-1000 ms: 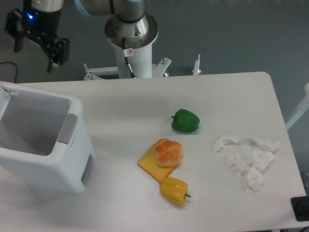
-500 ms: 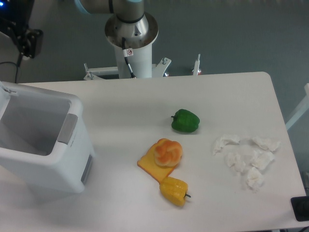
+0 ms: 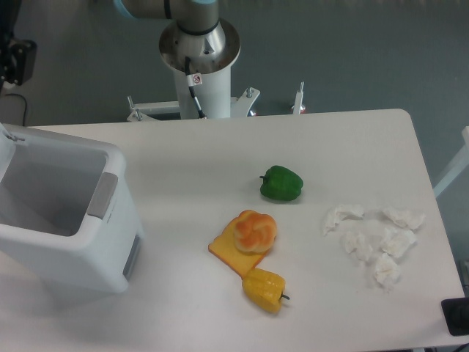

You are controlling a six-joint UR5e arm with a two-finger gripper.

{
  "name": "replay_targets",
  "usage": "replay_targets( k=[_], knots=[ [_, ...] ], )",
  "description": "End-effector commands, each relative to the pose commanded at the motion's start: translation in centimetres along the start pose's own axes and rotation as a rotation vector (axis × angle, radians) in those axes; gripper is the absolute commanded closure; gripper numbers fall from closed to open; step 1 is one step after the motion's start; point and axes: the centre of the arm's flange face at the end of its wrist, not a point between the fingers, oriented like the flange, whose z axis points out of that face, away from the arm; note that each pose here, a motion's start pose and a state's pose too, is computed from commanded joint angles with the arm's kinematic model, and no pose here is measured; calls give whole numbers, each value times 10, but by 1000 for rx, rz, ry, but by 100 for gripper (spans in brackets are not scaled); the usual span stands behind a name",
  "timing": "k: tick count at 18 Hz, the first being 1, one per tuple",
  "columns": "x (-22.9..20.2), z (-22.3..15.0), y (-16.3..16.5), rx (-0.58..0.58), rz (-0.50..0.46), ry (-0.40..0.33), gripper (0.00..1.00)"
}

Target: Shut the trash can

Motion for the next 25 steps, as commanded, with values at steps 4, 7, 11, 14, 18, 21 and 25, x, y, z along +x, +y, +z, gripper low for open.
replay_targets(
  k=[4, 7, 11, 14, 18, 21, 25],
  knots=[
    [-3, 1, -4, 5, -3, -12, 0],
    [-9, 0, -4, 2, -6, -68, 0],
    [-17, 2, -7, -1, -27, -91, 0],
    [-28, -3, -13, 26, -42, -103, 0],
    [-39, -13, -16, 46, -60, -116, 0],
    [-52, -19, -18, 58, -78, -126, 0],
    [-77, -18, -23, 61, -107, -147, 0]
  ],
)
